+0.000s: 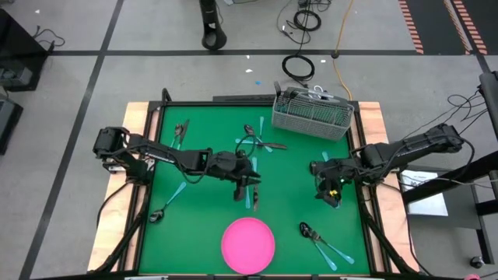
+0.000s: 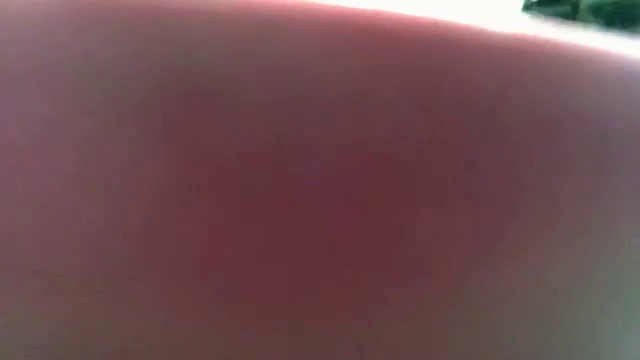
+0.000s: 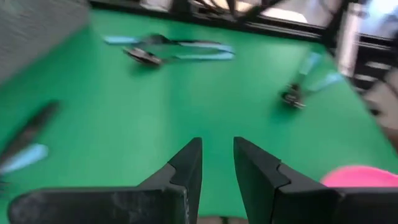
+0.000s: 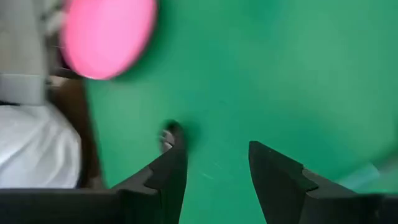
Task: Sort silverware
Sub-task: Put the blue fork into the utensil holder
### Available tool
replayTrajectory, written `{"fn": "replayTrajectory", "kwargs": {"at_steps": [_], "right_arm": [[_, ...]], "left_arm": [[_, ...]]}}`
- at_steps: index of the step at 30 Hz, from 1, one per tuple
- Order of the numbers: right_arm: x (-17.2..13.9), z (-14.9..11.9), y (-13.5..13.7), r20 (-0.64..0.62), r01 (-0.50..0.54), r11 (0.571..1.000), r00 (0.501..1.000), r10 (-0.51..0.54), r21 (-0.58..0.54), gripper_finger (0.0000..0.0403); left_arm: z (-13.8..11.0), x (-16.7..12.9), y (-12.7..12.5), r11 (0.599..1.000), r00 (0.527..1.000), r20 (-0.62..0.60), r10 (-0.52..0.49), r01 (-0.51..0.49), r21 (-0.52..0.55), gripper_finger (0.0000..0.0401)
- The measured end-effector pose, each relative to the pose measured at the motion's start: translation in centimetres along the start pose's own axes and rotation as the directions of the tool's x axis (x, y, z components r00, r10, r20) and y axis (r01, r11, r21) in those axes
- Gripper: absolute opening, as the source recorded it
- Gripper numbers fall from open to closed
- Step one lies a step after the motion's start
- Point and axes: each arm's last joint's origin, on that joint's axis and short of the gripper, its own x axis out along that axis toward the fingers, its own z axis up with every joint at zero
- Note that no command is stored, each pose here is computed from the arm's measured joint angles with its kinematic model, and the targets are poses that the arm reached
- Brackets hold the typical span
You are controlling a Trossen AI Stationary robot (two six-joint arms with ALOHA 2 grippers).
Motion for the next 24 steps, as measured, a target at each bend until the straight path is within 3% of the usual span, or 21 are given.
{"fn": "replayTrajectory", "kwargs": {"at_steps": [3,5,8,13,17,24], "right_arm": [[-0.1,-0.7,-1.3,-0.004,0.204,0.975,0.979,-0.205,0.090,0.0160],[-0.4,-1.3,-2.3,-0.041,0.344,0.927,0.939,-0.342,0.148,0.0160],[-0.8,-1.7,-3.3,-0.069,0.463,0.858,0.885,-0.460,0.222,0.0160],[-0.8,-1.4,-3.7,-0.028,0.489,0.799,0.858,-0.513,0.350,0.0160],[0.3,-2.1,-4.6,-0.067,0.534,0.757,0.831,-0.553,0.375,0.0160],[2.1,-2.1,-5.2,-0.084,0.554,0.747,0.820,-0.567,0.368,0.0160]], "left_arm": [[0.6,0.0,0.2,0.997,0.997,0.069,0.043,-0.048,0.066,0.0093],[1.3,-0.1,0.3,0.993,0.990,0.136,0.039,-0.054,0.103,0.0093],[1.9,-0.2,0.5,0.989,0.981,0.192,0.014,-0.042,0.143,0.0093],[2.0,-0.2,1.1,0.988,0.982,0.190,-0.001,-0.028,0.152,0.0093],[1.9,-0.2,1.2,0.988,0.983,0.181,-0.013,-0.015,0.152,0.0093],[1.9,-0.2,1.2,0.988,0.983,0.181,-0.017,-0.012,0.157,0.0093]]}}
